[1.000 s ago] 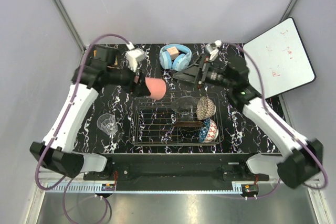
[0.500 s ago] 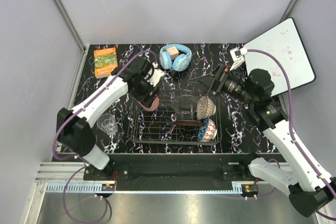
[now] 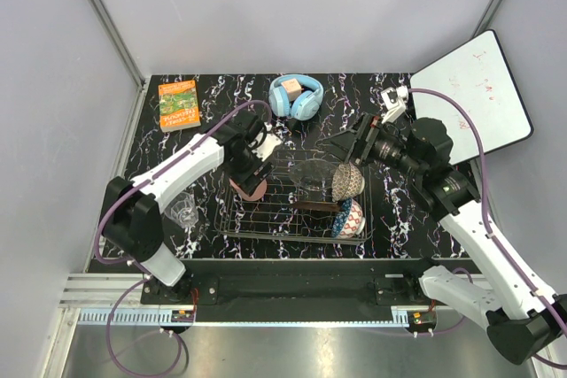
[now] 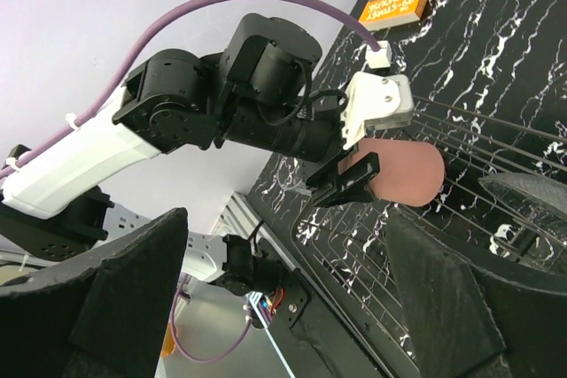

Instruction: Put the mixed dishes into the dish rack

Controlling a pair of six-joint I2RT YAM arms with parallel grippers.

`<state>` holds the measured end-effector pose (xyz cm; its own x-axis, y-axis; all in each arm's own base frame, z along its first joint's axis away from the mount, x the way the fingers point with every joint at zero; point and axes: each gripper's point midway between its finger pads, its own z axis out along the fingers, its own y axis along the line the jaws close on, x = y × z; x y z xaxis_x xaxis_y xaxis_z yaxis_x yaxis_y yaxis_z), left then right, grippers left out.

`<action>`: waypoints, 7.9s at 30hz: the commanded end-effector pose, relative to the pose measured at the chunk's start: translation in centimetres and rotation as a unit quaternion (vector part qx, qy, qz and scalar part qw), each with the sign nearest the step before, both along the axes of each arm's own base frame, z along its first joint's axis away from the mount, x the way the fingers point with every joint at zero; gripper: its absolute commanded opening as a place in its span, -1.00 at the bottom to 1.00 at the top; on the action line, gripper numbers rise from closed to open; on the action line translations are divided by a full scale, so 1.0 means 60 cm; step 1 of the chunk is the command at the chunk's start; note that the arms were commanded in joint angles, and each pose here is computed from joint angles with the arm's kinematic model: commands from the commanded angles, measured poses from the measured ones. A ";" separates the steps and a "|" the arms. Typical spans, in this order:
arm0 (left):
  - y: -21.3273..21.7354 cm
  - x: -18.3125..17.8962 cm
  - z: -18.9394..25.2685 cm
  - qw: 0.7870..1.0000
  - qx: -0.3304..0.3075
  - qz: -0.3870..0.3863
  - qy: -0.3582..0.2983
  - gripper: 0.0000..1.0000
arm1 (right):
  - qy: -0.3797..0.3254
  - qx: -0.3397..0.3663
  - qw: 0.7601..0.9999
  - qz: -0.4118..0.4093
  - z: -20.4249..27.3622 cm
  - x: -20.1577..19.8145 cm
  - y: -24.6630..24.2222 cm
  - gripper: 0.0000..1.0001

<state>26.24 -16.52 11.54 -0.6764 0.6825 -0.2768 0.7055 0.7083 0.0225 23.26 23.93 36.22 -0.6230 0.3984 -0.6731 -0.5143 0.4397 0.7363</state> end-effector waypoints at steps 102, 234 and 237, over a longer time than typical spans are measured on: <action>0.049 -0.082 0.425 0.893 -0.341 0.000 -0.293 -1.00 | 0.049 0.085 0.987 0.124 0.010 -0.038 0.102 0.99; 0.162 -0.032 0.259 0.892 -0.378 0.138 -0.207 0.98 | 0.044 -0.545 0.825 0.139 -0.391 -0.077 0.237 -1.00; 0.161 -0.032 0.261 0.891 -0.381 0.137 -0.206 0.98 | 0.043 -0.555 0.818 0.142 -0.402 -0.078 0.230 -1.00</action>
<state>24.21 -6.90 26.54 -0.5631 -0.0074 -0.8264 0.5227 0.7713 -0.3631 18.41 37.67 11.90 -0.6730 -0.5819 -0.4566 -0.6622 0.7490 0.0213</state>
